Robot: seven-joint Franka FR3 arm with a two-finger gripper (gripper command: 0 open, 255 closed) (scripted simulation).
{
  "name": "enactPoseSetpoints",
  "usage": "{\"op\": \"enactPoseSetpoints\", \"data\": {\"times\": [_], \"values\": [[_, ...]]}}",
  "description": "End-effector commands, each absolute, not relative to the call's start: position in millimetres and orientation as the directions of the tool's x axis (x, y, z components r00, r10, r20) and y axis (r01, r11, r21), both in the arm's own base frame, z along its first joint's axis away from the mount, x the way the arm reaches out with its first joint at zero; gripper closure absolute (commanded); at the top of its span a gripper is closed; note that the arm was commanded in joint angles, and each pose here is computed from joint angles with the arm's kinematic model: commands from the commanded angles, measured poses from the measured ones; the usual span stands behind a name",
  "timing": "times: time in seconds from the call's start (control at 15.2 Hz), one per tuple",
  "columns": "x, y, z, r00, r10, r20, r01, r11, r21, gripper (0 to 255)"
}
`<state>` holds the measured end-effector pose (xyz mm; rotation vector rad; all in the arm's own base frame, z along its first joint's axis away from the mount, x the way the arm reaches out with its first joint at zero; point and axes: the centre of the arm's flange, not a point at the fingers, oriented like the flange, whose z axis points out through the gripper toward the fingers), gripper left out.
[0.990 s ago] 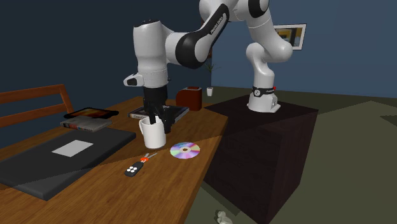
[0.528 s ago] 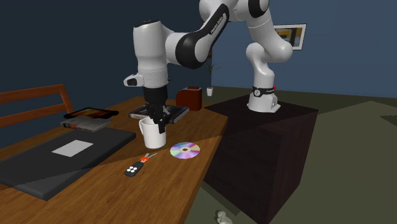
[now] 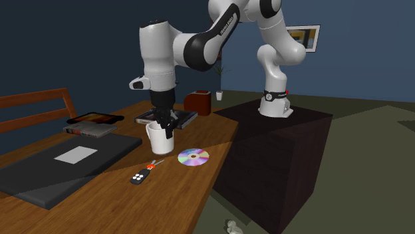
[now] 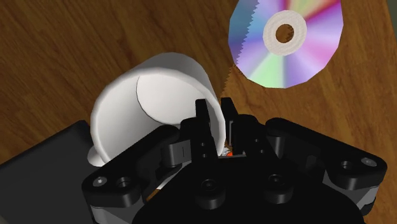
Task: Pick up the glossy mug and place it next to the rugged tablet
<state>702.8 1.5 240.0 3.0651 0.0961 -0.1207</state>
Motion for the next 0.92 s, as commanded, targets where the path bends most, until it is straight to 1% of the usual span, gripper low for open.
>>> {"op": "enactPoseSetpoints", "data": {"times": [0.0,0.86], "values": [[703.2,1.1,248.5,0.995,0.060,-0.080,0.065,-0.995,0.070,255],[703.2,1.1,317.2,0.995,0.060,-0.080,0.065,-0.995,0.070,255]]}}
